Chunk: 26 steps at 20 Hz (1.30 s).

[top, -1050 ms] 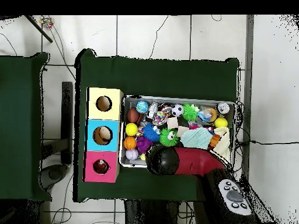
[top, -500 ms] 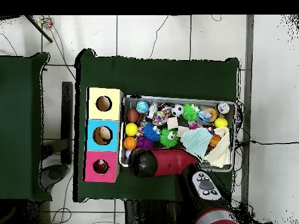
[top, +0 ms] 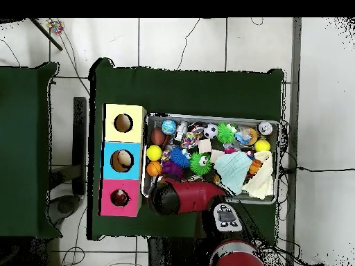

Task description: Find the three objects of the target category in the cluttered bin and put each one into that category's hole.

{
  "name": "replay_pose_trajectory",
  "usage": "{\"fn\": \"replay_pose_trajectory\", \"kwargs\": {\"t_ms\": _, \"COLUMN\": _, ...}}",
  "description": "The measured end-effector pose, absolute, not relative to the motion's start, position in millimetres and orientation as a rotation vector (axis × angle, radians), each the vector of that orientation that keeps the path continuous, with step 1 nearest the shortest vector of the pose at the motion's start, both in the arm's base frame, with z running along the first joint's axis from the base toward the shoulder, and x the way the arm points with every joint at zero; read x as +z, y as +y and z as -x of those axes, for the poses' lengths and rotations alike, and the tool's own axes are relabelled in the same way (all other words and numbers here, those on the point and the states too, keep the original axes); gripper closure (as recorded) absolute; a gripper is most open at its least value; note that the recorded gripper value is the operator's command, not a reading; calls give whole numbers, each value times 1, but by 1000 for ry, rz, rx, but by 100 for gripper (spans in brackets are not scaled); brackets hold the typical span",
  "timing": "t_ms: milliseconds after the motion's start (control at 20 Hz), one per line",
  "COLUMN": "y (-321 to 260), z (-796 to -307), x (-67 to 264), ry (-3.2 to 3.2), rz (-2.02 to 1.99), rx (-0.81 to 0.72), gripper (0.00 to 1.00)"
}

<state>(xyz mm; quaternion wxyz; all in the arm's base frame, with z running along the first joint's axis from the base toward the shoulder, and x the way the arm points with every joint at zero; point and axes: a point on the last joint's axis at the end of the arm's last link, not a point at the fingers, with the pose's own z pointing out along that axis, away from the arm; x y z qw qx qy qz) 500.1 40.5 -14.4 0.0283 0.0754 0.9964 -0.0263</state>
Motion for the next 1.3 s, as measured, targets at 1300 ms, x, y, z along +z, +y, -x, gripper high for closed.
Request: {"fn": "replay_pose_trajectory", "kwargs": {"t_ms": 1300, "y": 12, "z": -489, "x": -44, "ry": 3154, "rz": -375, "rx": -119, "gripper": 0}}
